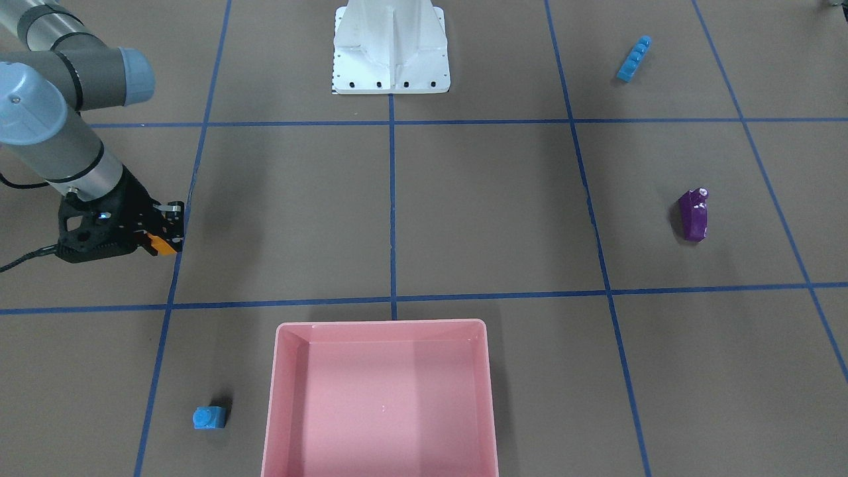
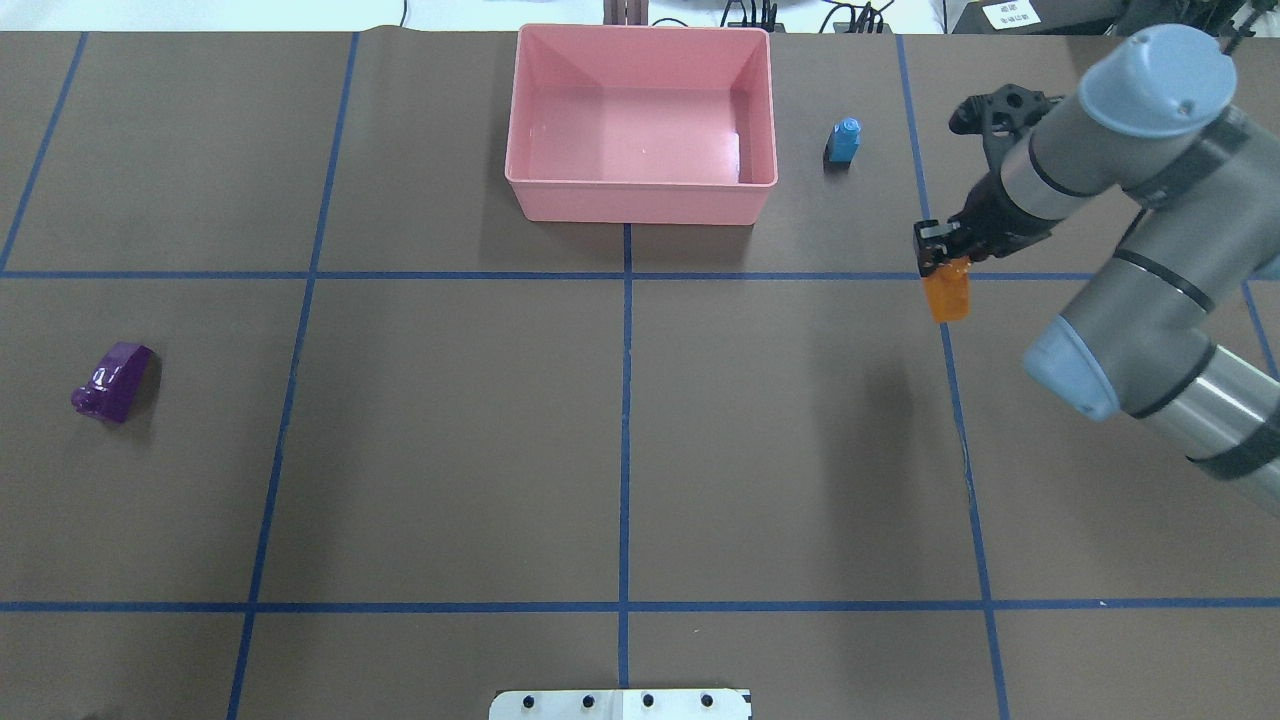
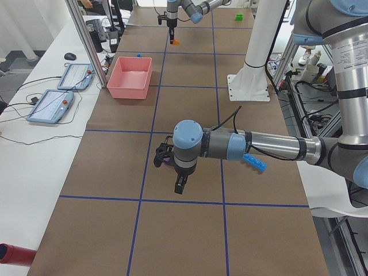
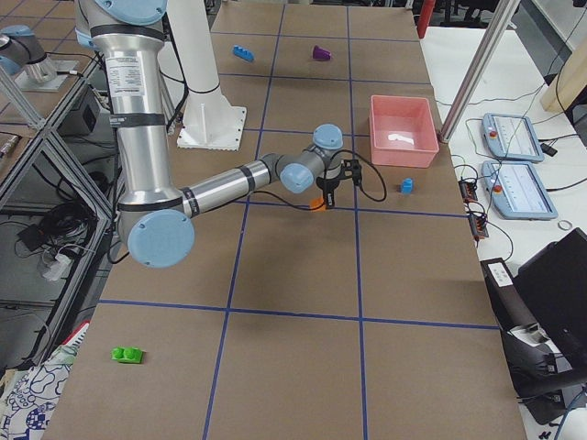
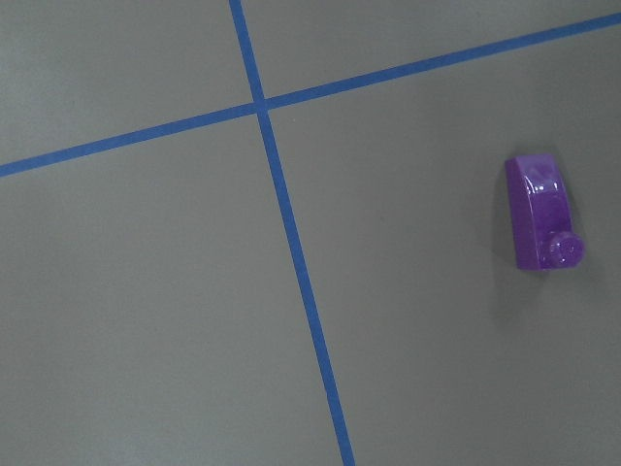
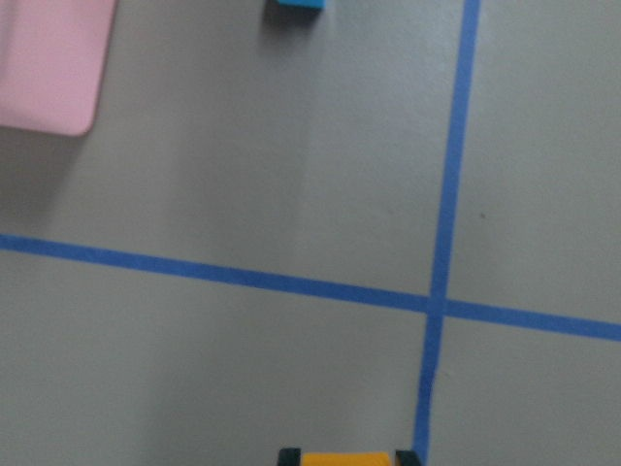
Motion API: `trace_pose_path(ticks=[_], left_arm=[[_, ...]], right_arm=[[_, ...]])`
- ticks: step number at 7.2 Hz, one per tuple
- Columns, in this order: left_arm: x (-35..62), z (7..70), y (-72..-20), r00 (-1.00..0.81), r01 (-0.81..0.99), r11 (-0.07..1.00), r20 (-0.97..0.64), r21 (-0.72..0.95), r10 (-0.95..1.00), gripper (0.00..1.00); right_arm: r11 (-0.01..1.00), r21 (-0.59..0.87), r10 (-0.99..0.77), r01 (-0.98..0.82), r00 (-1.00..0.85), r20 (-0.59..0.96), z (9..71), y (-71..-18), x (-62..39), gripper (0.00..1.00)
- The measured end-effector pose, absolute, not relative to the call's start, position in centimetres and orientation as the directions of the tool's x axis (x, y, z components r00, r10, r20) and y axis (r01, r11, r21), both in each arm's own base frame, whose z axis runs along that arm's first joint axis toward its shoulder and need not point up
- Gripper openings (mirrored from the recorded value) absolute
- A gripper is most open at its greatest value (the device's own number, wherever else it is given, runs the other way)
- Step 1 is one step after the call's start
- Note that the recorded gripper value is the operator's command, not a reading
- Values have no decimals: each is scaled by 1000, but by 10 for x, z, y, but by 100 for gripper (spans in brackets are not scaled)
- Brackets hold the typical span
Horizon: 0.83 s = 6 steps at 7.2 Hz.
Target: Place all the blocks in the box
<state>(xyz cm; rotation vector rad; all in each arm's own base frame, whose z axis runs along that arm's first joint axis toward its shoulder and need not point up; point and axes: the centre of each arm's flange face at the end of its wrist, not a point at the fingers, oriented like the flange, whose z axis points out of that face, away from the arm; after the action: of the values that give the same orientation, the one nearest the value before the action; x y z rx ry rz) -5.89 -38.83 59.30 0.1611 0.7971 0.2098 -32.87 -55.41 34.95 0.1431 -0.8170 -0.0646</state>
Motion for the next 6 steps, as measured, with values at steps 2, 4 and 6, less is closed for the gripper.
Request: trace_pose_path(ticks=[2, 4, 6], left_arm=[[-59, 593, -388, 679, -126, 967, -691, 221, 246, 100], [-58, 594, -389, 679, -128, 967, -691, 222, 248, 100], [-57, 595, -389, 679, -130, 967, -691, 219, 248, 100]], right_arm=[[990, 129, -61, -49, 682, 728, 271, -628, -363, 0], [991, 87, 4, -99, 684, 730, 197, -689, -391, 0], [990, 57, 45, -126, 683, 729, 148, -724, -417, 0]])
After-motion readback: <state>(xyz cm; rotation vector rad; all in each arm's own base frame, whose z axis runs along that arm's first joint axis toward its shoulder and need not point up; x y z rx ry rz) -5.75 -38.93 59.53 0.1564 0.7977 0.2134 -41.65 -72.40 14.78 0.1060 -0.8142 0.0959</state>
